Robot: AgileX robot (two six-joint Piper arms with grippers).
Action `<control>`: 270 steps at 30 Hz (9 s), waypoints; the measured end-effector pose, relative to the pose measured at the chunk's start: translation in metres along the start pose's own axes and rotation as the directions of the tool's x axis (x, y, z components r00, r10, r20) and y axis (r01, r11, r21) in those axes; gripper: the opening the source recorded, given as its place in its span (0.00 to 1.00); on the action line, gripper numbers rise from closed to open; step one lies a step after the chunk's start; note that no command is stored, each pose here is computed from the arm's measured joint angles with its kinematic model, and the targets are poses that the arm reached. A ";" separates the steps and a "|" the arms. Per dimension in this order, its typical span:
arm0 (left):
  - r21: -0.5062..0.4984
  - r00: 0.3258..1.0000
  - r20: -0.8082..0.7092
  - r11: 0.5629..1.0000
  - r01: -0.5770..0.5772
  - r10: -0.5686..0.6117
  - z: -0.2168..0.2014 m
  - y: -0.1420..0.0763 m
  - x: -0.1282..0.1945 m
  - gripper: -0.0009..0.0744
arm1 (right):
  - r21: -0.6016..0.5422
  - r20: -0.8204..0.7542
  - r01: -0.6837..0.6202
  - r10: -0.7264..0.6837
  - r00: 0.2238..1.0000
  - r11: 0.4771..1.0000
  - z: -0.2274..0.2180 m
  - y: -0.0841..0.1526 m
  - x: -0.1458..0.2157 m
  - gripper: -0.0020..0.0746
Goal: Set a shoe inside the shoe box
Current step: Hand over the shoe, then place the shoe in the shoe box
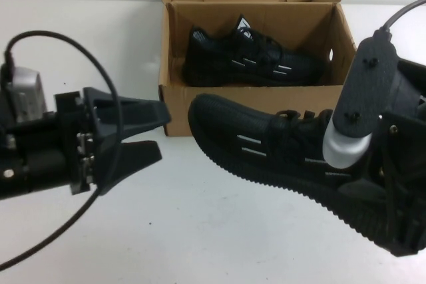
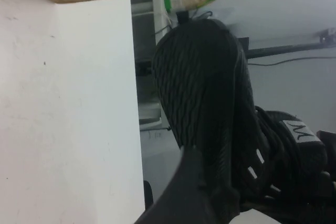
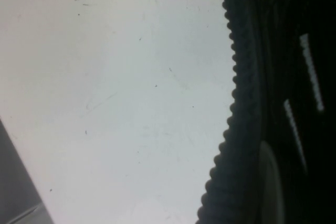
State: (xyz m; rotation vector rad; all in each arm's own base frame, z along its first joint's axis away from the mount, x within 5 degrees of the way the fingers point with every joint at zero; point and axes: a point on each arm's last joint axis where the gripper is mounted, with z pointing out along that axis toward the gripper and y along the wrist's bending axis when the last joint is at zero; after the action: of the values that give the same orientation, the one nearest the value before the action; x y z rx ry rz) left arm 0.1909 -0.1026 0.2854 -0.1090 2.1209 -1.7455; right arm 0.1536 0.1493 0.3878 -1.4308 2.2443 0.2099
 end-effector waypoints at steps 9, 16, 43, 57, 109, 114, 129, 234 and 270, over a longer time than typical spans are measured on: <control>-0.033 0.996 -0.089 0.999 -0.010 0.007 0.044 -0.001 -0.008 0.81 | -0.002 0.001 -0.001 0.001 1.000 1.000 0.000 0.000 0.000 0.02; -0.037 0.993 -0.111 0.998 -0.049 0.044 0.081 -0.009 -0.028 0.78 | -0.007 0.000 -0.002 0.002 1.000 1.000 0.000 0.001 0.000 0.02; -0.055 0.980 -0.153 0.989 -0.137 0.127 0.103 0.005 -0.039 0.17 | -0.190 0.090 -0.381 0.402 0.911 0.905 -0.003 0.013 -0.014 0.85; -0.128 0.980 -0.097 0.974 -0.187 0.176 0.104 0.011 -0.045 0.17 | -0.207 0.284 -0.872 0.880 0.381 0.444 -0.059 0.004 0.012 0.82; -0.085 0.965 -0.068 0.963 -0.257 0.252 0.103 0.000 -0.056 0.30 | -0.616 0.136 -0.761 0.924 -0.357 -0.203 0.099 -0.021 -0.002 0.13; -0.069 0.965 -0.076 0.965 -0.255 0.250 0.103 -0.001 -0.054 0.79 | -0.637 0.178 -0.761 0.938 -0.298 -0.121 0.091 -0.020 -0.003 0.12; -0.181 0.908 -0.133 0.891 -0.417 0.398 0.089 0.014 -0.065 0.90 | -0.560 0.527 -0.798 0.839 -0.135 0.223 0.023 -0.019 0.024 0.12; -0.741 0.586 -0.120 0.321 -0.590 0.801 -0.109 -0.090 0.032 0.01 | -0.299 0.141 -0.632 0.688 0.712 0.715 0.139 -0.241 -0.080 0.57; -0.744 0.582 -0.116 0.318 -0.588 0.805 -0.110 -0.091 0.031 0.01 | -0.469 0.067 -0.661 0.770 0.635 0.586 0.206 -0.230 -0.096 0.55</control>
State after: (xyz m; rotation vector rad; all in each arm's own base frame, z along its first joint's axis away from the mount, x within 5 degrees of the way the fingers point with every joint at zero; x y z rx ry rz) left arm 0.1079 -0.0304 0.3808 0.3258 2.0092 -0.2718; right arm 0.4537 0.2014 0.2783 -0.4665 2.5049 1.1291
